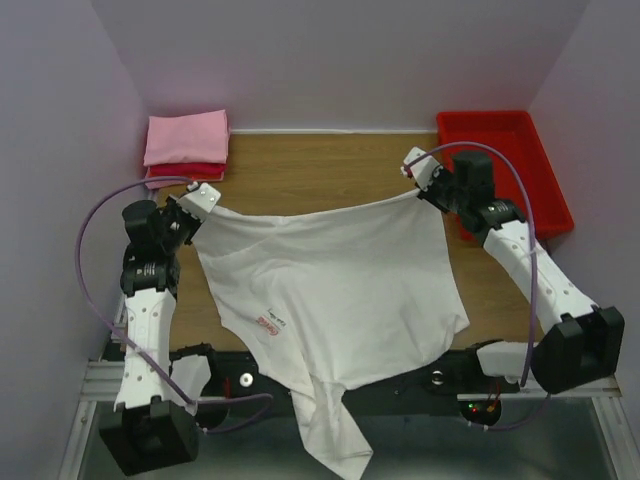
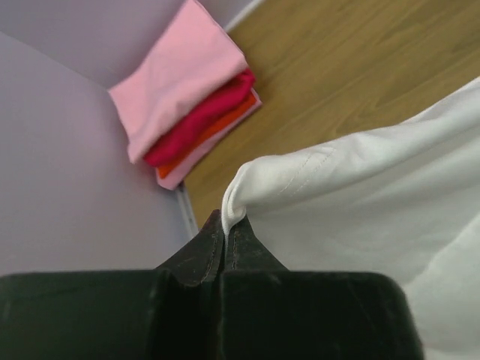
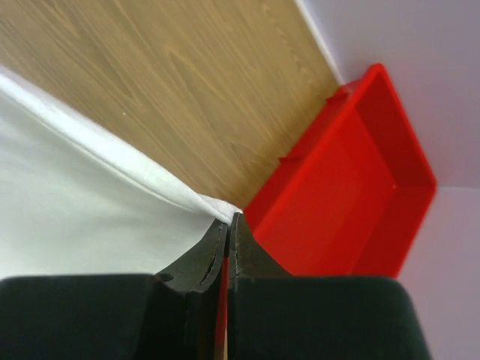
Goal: Fold and stack the t-shirts
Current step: Flatten the tshirt out
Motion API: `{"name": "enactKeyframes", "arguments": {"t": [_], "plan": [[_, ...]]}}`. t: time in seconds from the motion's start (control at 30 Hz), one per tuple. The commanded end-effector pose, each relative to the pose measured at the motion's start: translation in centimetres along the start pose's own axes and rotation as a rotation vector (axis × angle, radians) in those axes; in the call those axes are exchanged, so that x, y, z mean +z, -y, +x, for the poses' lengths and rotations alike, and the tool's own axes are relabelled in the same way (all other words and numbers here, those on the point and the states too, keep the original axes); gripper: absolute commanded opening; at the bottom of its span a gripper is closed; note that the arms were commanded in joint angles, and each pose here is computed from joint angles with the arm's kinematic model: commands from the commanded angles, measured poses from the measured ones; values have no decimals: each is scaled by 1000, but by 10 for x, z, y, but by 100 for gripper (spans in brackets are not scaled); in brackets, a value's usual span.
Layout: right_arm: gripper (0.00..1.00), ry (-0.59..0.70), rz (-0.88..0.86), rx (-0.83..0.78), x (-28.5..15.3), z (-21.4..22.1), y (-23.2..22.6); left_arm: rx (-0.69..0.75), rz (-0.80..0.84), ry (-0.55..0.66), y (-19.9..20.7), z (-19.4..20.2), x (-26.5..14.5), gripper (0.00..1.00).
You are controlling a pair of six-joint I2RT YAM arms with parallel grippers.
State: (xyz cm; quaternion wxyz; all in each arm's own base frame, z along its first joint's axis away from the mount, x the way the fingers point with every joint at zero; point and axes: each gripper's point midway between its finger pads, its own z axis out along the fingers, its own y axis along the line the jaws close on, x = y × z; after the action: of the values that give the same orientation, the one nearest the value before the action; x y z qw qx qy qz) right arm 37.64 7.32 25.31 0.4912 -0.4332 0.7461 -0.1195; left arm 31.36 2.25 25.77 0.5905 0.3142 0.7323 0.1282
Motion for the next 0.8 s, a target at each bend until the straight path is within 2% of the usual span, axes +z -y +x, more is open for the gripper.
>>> {"name": "enactKeyframes", "arguments": {"t": [0.0,0.07,0.1,0.13,0.2,0.27,0.47,0.5,0.57,0.77], "plan": [[1,118,53,10,57,-24,15,23,-23,1,-14,13,45,0],[1,97,28,24,83,-18,9,-2,-3,-31,-17,18,65,0],[0,92,22,25,94,-17,8,-35,29,-98,-11,39,85,0],[0,70,-4,34,116,-12,2,-46,19,-100,-17,34,94,0],[0,53,-9,36,134,-9,1,-74,35,-177,-15,57,117,0],[0,36,0,38,156,-6,4,-100,22,-203,-23,62,136,0],[1,7,33,38,193,-2,14,-137,-61,-229,-57,53,176,0],[1,8,41,45,203,-3,16,-142,-76,-270,-58,64,185,0],[0,-9,79,54,215,-4,26,-146,-119,-294,-75,64,195,0],[1,1,135,85,228,-14,45,-136,-112,-262,-83,42,200,0]]}}
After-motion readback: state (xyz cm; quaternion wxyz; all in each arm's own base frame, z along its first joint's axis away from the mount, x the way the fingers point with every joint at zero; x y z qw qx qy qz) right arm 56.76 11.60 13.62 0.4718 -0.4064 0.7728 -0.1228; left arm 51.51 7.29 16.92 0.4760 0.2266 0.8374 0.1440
